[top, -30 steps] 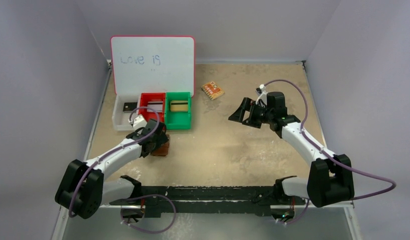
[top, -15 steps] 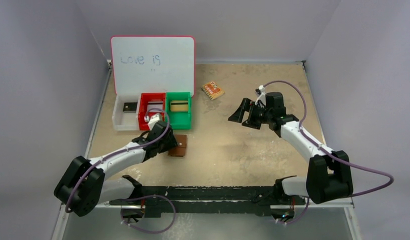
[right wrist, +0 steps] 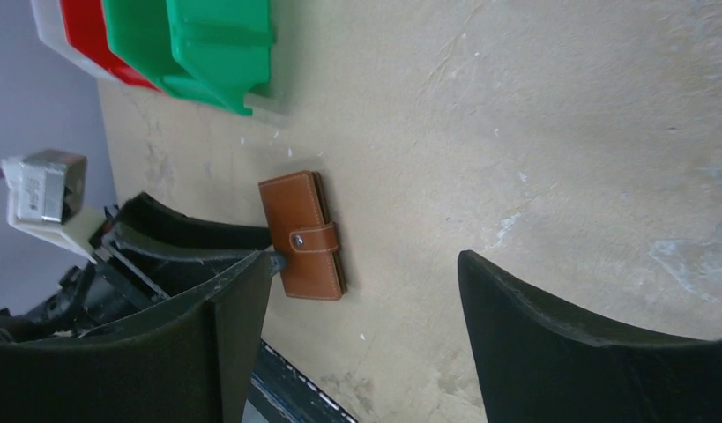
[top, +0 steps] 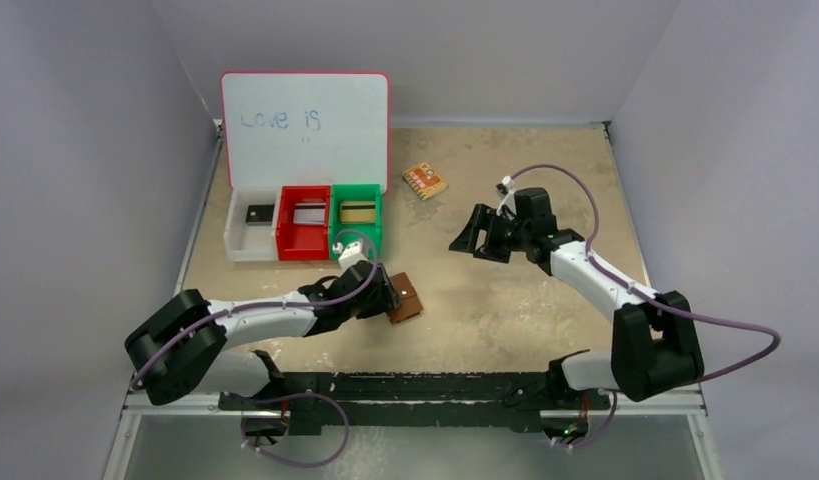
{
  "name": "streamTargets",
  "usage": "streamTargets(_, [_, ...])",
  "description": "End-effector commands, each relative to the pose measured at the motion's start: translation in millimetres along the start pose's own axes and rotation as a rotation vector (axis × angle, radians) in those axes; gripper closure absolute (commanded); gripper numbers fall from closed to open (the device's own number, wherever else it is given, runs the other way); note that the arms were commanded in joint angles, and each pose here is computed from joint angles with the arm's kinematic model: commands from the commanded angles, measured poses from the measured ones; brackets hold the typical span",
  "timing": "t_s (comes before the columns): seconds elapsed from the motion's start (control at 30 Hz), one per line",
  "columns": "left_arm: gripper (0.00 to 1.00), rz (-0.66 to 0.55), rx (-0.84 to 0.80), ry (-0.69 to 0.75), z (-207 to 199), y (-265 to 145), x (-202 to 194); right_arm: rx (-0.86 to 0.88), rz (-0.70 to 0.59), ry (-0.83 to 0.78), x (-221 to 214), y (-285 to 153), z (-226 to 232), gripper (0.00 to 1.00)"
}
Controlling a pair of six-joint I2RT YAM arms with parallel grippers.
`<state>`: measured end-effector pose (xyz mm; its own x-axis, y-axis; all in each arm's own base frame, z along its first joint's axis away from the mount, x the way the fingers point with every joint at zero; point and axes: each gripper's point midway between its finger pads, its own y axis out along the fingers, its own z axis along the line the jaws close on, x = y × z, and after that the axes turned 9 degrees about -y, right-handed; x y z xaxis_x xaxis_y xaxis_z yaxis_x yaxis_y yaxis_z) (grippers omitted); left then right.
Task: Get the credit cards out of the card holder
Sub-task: Move the card holder to the center of the board, then open the card holder at the center of the board.
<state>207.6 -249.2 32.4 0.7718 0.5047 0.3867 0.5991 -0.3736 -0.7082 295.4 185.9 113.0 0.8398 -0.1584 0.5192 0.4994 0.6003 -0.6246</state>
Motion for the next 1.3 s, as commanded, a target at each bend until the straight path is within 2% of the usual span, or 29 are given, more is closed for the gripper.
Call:
streamTargets(0.0, [0.45,-0.128,0.01,-0.037,-10.0,-5.3,27.3,0.003,0.032,-0.06,-14.1,8.1,15.0,0.27])
streamTargets(0.1, [0.41,-0.217,0.015,-0.058,-5.1,-20.9,45.8,-0.023,0.053,-0.117,-25.2,15.0,26.0,0.36])
streamTargets(0.23, [0.34,-0.318,0.009,-0.096,5.3,-42.4,65.3,-0.051,0.062,-0.202,-38.0,26.9,48.4,0.37])
streamTargets(0.5, [0.26,-0.43,0.176,-0.067,58.2,-66.3,80.7,-0.181,0.076,-0.359,-62.6,74.8,87.0,0.42])
streamTargets(0.6, [0.25,-0.426,0.173,-0.088,64.9,-70.2,78.1,-0.251,0.093,-0.403,-71.8,91.0,88.8,0.43])
streamTargets(0.83, [0.25,-0.412,0.15,-0.131,71.2,-71.1,72.2,-0.39,0.151,-0.48,-93.8,103.7,85.4,0.53])
streamTargets(1.13, [0.27,-0.347,0.093,-0.083,50.6,-62.8,64.3,-0.484,0.157,-0.506,-97.4,88.1,80.5,0.51])
streamTargets(1.27, [0.28,-0.329,0.067,-0.065,37.8,-56.9,63.1,-0.445,0.15,-0.499,-100.2,85.0,83.7,0.53])
